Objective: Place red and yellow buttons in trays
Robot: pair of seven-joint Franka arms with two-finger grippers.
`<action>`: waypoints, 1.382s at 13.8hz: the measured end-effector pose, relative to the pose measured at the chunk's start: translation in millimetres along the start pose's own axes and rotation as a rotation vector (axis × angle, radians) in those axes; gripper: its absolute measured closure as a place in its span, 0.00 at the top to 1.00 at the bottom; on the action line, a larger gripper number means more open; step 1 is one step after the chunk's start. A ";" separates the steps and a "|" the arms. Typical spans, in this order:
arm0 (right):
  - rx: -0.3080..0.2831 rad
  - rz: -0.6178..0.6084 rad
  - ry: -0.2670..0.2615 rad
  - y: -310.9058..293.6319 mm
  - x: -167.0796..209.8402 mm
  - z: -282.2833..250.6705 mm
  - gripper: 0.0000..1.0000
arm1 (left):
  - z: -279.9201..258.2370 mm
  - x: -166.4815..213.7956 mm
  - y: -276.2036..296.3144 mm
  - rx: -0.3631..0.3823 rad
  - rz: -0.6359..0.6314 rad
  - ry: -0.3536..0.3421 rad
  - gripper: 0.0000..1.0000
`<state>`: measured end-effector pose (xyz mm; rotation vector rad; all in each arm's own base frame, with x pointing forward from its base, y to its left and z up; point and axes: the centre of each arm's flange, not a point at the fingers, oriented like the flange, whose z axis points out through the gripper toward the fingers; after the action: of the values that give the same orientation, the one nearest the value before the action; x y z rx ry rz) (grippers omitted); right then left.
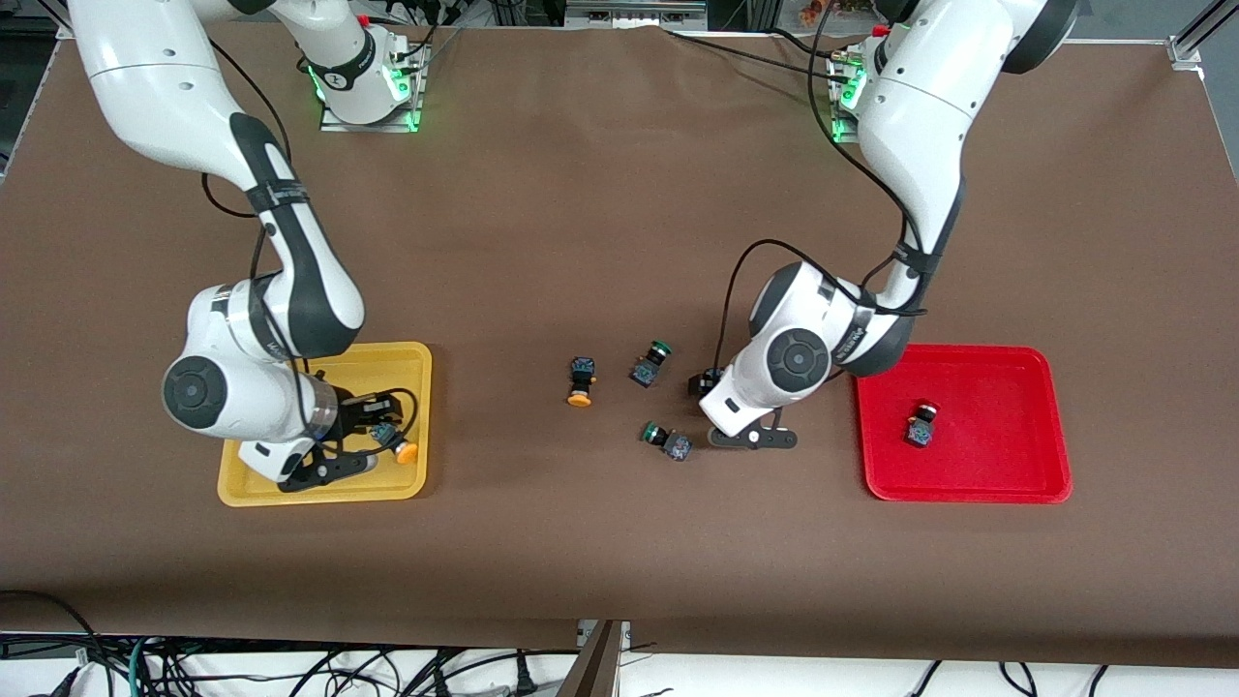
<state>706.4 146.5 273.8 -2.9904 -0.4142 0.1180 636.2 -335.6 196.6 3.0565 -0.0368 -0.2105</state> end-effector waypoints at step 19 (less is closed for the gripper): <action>0.056 0.334 0.153 -315.1 -19.5 126.4 0.74 | -97.9 60.4 -348.3 0.021 0.245 0.009 0.44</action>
<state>592.2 455.7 190.7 -2.9577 0.1049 -0.0681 716.0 17.2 257.5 3.0357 -0.4119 -0.1800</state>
